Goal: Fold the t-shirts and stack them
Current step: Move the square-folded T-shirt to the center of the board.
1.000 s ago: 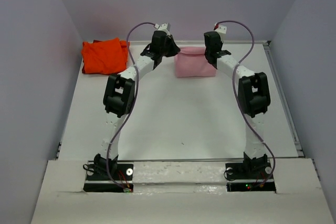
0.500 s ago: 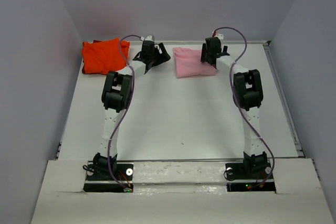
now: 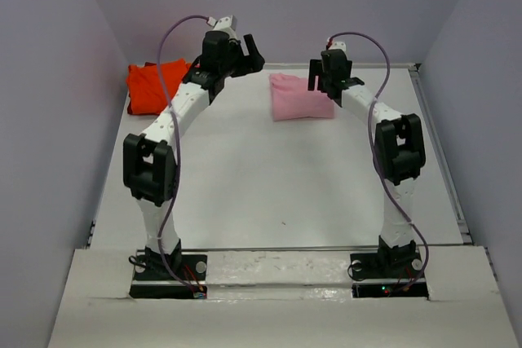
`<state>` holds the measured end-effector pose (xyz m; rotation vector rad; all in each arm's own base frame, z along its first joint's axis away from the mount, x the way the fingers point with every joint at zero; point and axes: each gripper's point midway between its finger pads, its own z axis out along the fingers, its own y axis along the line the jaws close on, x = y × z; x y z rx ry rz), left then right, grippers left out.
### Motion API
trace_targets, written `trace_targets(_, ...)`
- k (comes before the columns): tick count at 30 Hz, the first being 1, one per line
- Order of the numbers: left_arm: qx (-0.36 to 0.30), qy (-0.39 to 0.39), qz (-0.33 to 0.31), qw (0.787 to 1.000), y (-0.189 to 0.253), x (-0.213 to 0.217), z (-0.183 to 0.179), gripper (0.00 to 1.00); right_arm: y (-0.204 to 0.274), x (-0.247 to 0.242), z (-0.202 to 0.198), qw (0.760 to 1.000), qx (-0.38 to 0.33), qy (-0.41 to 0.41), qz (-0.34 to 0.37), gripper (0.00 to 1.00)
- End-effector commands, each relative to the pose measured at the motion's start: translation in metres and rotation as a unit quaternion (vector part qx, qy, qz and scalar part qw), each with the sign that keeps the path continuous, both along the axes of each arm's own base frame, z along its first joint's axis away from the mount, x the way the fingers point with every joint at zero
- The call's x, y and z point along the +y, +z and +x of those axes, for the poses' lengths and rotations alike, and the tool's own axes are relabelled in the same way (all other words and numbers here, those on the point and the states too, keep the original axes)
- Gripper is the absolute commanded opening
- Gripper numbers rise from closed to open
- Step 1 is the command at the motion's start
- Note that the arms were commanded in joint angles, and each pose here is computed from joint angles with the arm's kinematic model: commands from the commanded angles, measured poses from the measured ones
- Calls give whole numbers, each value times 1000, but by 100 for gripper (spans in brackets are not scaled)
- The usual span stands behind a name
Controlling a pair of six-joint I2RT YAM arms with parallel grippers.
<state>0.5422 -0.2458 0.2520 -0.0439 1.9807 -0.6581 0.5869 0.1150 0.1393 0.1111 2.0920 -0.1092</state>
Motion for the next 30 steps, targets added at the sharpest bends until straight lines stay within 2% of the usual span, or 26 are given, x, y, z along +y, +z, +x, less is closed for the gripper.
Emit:
trace_targets(1, -51, 20, 29, 998, 57, 38, -51, 90, 0, 52, -5, 996, 5, 80, 26, 89)
trace_targets(2, -33, 21, 32, 999, 32, 44, -67, 90, -5, 54, -3, 996, 8, 83, 28, 89)
trace_targets(3, -67, 24, 15, 997, 59, 50, -82, 90, -15, 67, -1, 995, 14, 93, 31, 89)
trace_targets(6, -47, 27, 20, 998, 39, 58, -104, 90, -31, 85, 0, 991, 31, 118, 48, 89)
trace_targets(7, -68, 32, 11, 997, 52, 61, -109, 90, -33, 89, 4, 991, 31, 120, 55, 89)
trace_targets(11, -73, 33, 4, 997, 44, 63, -118, 90, -66, 102, 8, 986, 65, 131, 77, 89)
trace_targets(14, -68, 35, 8, 997, 29, 65, -119, 90, -103, 107, -4, 980, 112, 137, 89, 88)
trace_targets(16, -59, 18, -3, 998, 30, 60, -118, 90, -107, 110, -15, 976, 129, 142, 104, 87)
trace_targets(17, -58, 19, -7, 998, 32, 61, -117, 90, -118, 113, -30, 973, 149, 145, 104, 87)
trace_targets(18, -56, 17, -13, 998, 31, 62, -117, 90, -106, 115, -28, 973, 138, 148, 112, 87)
trace_targets(20, -57, 21, -34, 998, 35, 71, -115, 90, -109, 128, -53, 968, 156, 163, 110, 87)
trace_targets(21, -55, 25, -36, 997, 34, 76, -114, 90, -119, 127, -69, 966, 173, 164, 104, 87)
trace_targets(23, -58, 38, -40, 997, 36, 86, -112, 90, -109, 140, -86, 963, 174, 178, 100, 87)
trace_targets(30, -54, 37, -46, 997, 33, 89, -111, 90, -116, 152, -171, 949, 223, 193, 108, 86)
